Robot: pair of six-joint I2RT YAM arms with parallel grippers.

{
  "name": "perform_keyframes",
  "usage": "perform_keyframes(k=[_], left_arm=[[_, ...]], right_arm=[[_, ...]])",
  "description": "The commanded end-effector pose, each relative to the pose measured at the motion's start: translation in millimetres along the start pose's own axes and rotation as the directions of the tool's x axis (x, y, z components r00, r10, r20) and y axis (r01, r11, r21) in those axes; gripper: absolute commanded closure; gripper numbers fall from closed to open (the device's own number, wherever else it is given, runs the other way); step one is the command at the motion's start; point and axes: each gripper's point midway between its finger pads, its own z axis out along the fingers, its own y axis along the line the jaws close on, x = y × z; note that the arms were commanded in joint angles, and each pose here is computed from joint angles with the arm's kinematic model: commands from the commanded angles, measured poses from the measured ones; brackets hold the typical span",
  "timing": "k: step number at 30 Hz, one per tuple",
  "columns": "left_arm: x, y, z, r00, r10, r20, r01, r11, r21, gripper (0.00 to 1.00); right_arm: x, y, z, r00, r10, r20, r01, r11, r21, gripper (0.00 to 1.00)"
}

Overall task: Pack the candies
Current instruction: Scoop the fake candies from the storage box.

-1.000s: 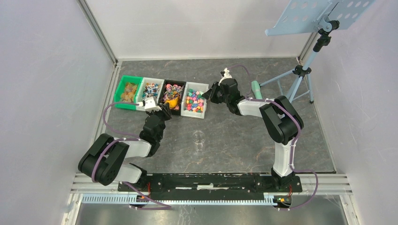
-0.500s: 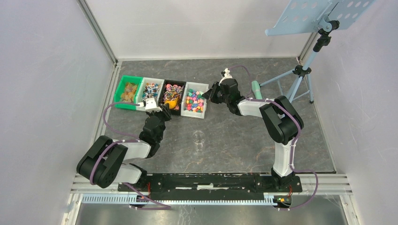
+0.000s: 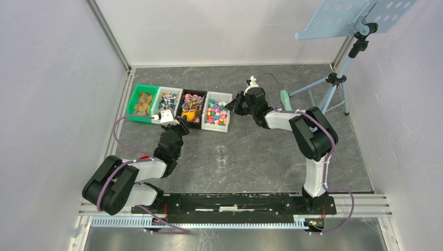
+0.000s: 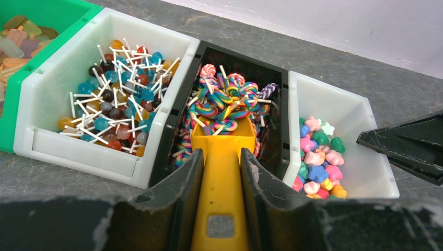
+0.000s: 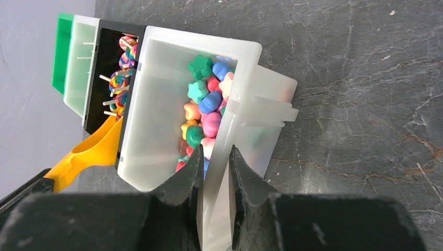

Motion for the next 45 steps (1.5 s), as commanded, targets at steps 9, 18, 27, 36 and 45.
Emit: perform_keyframes(k=[9, 18, 27, 36, 45], left_arm=[[-23.9, 5.2, -2.4, 0.997, 0.039, 0.062, -0.038, 0.999, -0.026, 0.98], [-27.4, 4.5, -6.9, 0.997, 0.038, 0.072, -0.037, 0.999, -0.019, 0.98], [-29.7, 1.8, -9.8, 0.997, 0.035, 0.073, -0.034, 0.999, -0.009, 0.98], [-35.5, -0.9, -12.1, 0.996, 0.035, 0.082, -0.035, 0.999, 0.001, 0.98], [-44.0, 0.1, -17.4, 0.994, 0.034, 0.105, -0.035, 0.999, 0.005, 0.98]], right_arm=[[17.9, -13.5, -8.7, 0.997, -0.017, -0.078, 0.018, 1.000, 0.012, 1.00], [16.0, -13.5, -7.3, 0.997, -0.009, -0.072, 0.010, 1.000, 0.012, 1.00], [15.0, -15.4, -5.2, 0.998, 0.007, -0.068, -0.006, 1.000, 0.015, 1.00], [12.5, -14.5, -0.6, 0.998, 0.020, -0.067, -0.019, 1.000, 0.012, 1.00], [11.6, -14.6, 0.0, 0.998, 0.019, -0.067, -0.018, 1.000, 0.011, 1.00]])
